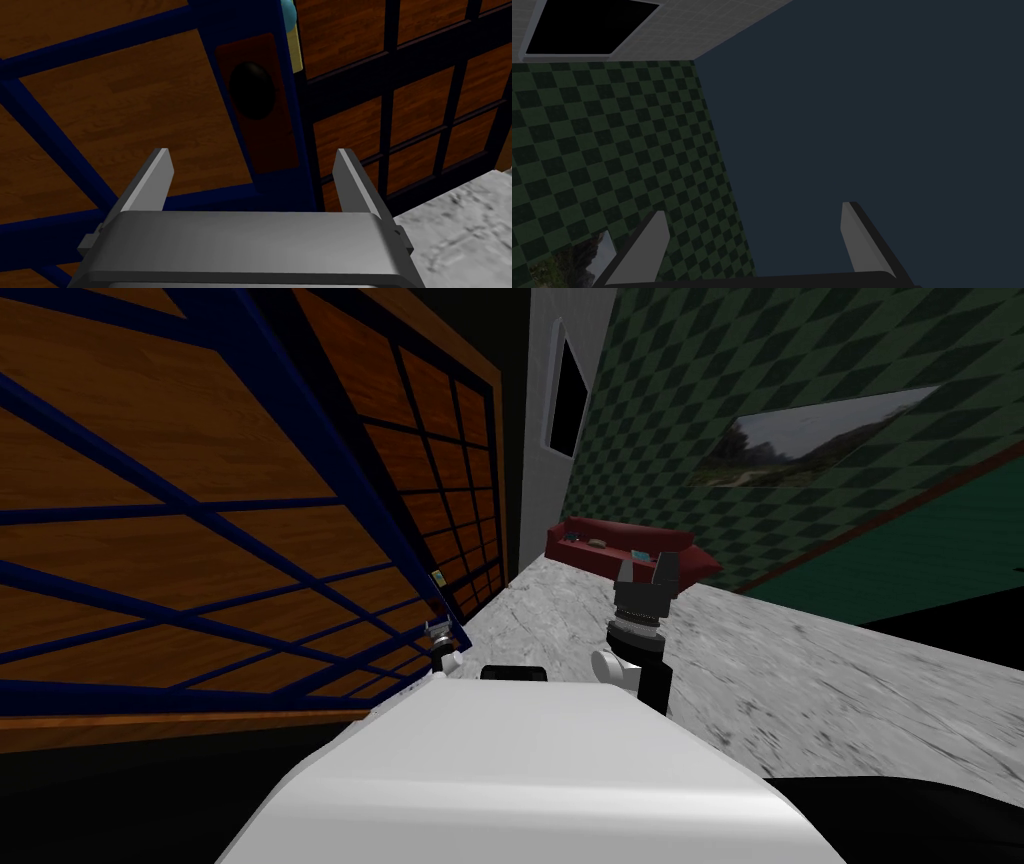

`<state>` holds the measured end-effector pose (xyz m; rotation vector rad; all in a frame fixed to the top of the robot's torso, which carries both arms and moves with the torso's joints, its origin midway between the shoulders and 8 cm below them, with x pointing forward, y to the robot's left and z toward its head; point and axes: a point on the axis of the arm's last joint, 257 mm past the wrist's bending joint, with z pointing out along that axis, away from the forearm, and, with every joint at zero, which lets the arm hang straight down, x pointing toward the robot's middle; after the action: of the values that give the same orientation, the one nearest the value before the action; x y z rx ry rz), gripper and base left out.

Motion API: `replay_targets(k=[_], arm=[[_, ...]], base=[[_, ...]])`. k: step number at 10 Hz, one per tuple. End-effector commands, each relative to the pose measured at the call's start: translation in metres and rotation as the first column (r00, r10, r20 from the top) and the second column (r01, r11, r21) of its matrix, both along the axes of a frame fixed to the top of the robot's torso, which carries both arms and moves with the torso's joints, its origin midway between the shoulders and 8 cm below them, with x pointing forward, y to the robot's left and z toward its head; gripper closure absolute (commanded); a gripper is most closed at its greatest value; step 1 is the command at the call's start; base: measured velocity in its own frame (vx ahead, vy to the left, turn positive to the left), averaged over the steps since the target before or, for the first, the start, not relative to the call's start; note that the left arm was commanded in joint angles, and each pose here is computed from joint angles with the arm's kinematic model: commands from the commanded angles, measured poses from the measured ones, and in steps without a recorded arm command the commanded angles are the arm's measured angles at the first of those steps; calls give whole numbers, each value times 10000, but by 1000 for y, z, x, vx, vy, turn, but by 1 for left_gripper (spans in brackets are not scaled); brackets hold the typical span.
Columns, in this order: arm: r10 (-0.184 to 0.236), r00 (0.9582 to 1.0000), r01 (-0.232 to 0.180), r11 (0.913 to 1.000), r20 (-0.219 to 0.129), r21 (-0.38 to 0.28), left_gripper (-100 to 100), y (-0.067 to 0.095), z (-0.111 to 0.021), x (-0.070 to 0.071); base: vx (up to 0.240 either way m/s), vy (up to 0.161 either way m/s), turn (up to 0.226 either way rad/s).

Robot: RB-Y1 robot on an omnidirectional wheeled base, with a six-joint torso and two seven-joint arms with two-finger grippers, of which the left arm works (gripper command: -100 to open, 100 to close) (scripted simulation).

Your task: Pull the door open

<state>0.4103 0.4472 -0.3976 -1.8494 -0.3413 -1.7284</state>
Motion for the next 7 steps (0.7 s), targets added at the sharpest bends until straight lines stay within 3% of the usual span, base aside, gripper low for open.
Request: replay_targets(k=[1, 4, 6, 7], arm=[[58, 9995, -42, 9988, 323, -491, -100, -1, 0, 1], [224, 9954, -90, 9898, 927, -1420, -100, -5, 0, 3], [310, 9927, -96, 9837, 1166, -1794, -100, -7, 0, 4], [278, 9938, -96, 9861, 1077, -1658, -100, -6, 0, 4]], base=[[-51, -2, -27], [-78, 1, -52], [-71, 0, -30], [-30, 4, -5]])
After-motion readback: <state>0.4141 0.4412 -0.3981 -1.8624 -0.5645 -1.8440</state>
